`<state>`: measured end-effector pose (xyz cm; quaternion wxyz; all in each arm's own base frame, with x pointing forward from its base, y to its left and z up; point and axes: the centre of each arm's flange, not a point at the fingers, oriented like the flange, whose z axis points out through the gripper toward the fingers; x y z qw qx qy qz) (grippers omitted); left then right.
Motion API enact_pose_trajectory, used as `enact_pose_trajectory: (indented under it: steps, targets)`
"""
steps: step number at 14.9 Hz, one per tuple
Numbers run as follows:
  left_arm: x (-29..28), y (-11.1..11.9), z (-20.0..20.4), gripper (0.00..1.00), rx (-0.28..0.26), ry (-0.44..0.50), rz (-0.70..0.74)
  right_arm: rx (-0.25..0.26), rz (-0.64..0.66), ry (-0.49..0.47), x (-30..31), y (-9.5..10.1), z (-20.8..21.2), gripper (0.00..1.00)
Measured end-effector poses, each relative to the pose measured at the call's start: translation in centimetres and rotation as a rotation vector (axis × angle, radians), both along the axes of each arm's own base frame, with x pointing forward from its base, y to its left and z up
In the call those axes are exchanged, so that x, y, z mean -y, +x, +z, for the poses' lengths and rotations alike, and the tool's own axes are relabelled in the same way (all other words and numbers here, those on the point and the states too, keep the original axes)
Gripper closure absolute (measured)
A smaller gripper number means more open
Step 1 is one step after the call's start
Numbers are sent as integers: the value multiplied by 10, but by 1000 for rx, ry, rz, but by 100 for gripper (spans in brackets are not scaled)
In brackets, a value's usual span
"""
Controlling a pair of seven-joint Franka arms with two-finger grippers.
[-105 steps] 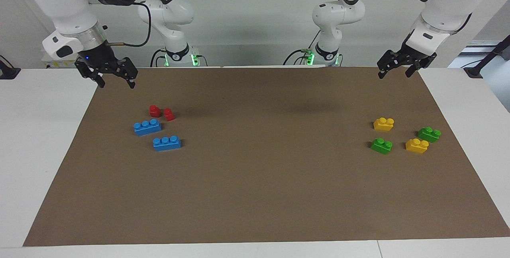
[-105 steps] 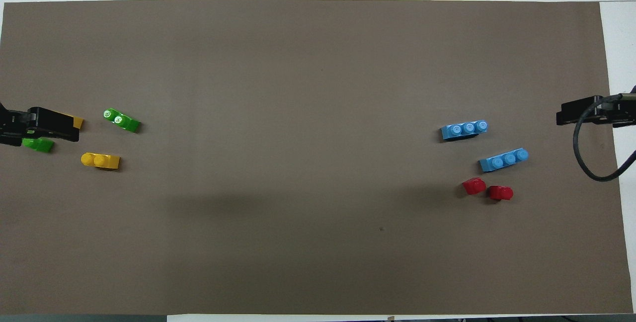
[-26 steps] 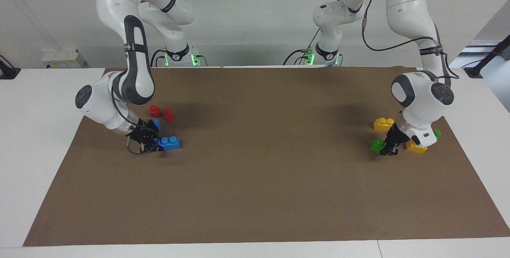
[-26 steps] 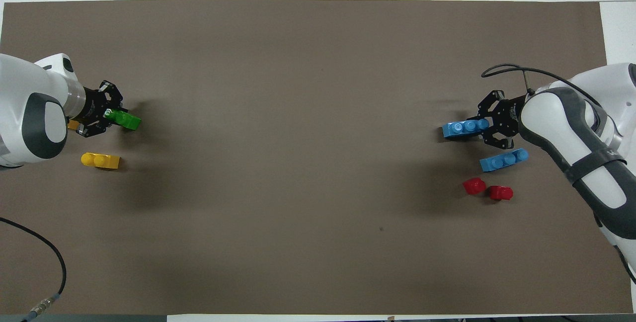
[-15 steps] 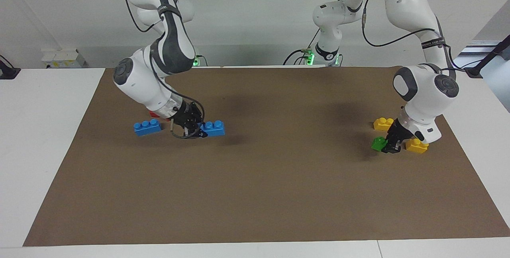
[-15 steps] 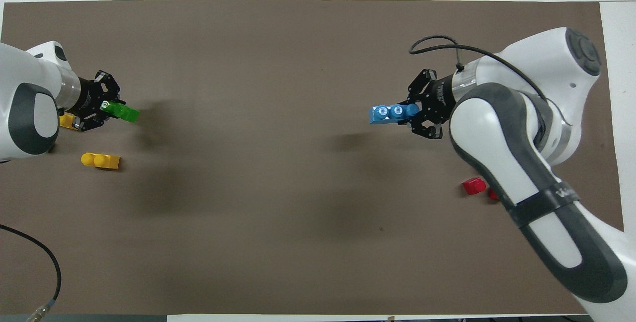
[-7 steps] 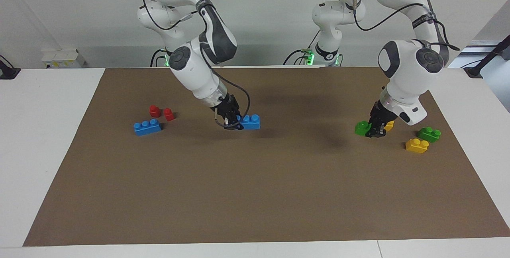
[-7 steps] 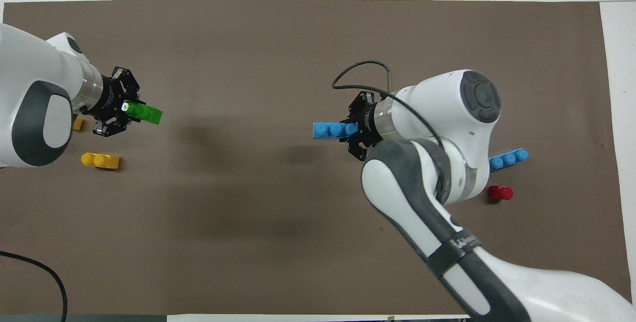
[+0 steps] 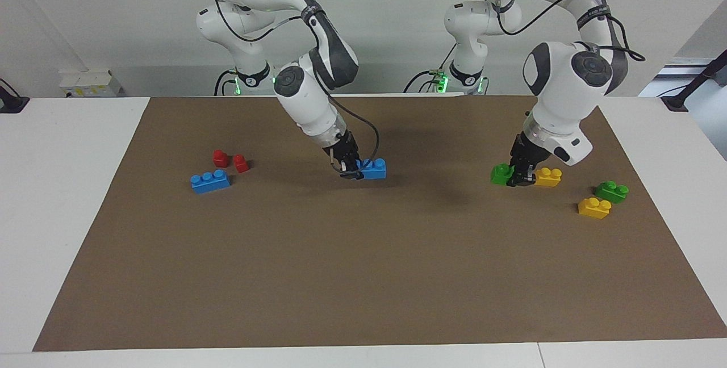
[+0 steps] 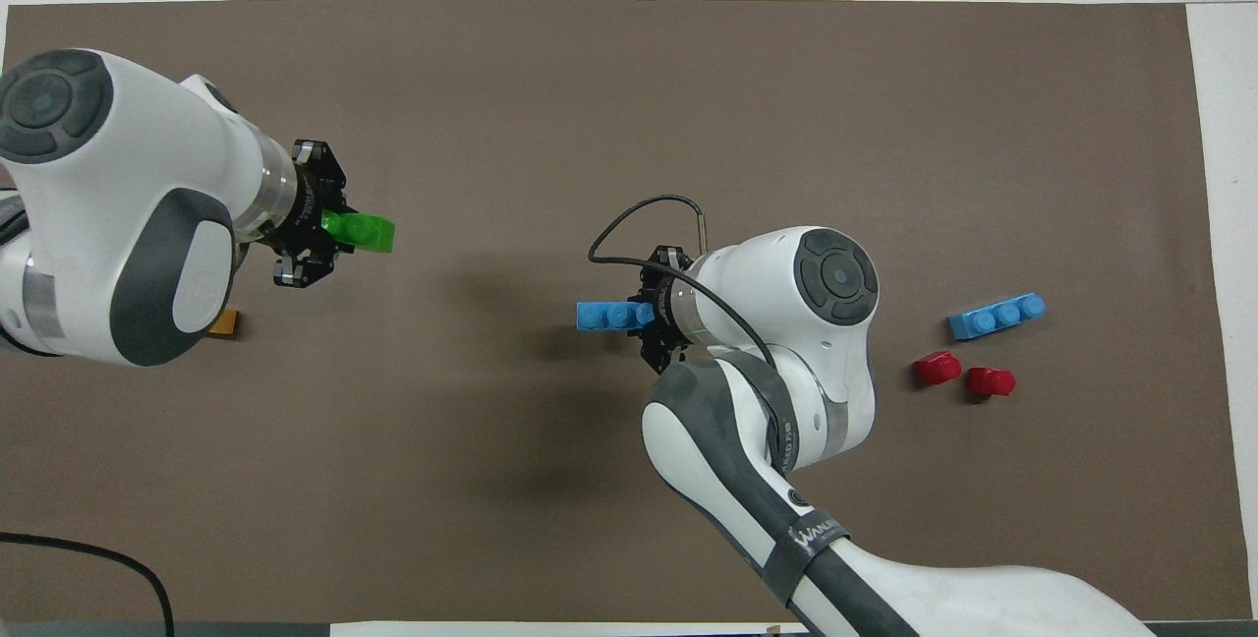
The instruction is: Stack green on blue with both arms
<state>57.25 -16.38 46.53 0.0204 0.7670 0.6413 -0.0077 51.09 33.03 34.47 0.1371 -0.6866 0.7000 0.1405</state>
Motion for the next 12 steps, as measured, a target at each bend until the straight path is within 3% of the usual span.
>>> enact_pose_trajectory:
  steps: [7, 12]
  targets:
    - [88, -42, -10, 66, -23, 7, 57, 10, 6, -8, -30, -13, -35, 65]
    - [130, -93, -41, 66, 6, -2, 104, 7, 1, -15, -33, -14, -50, 65]
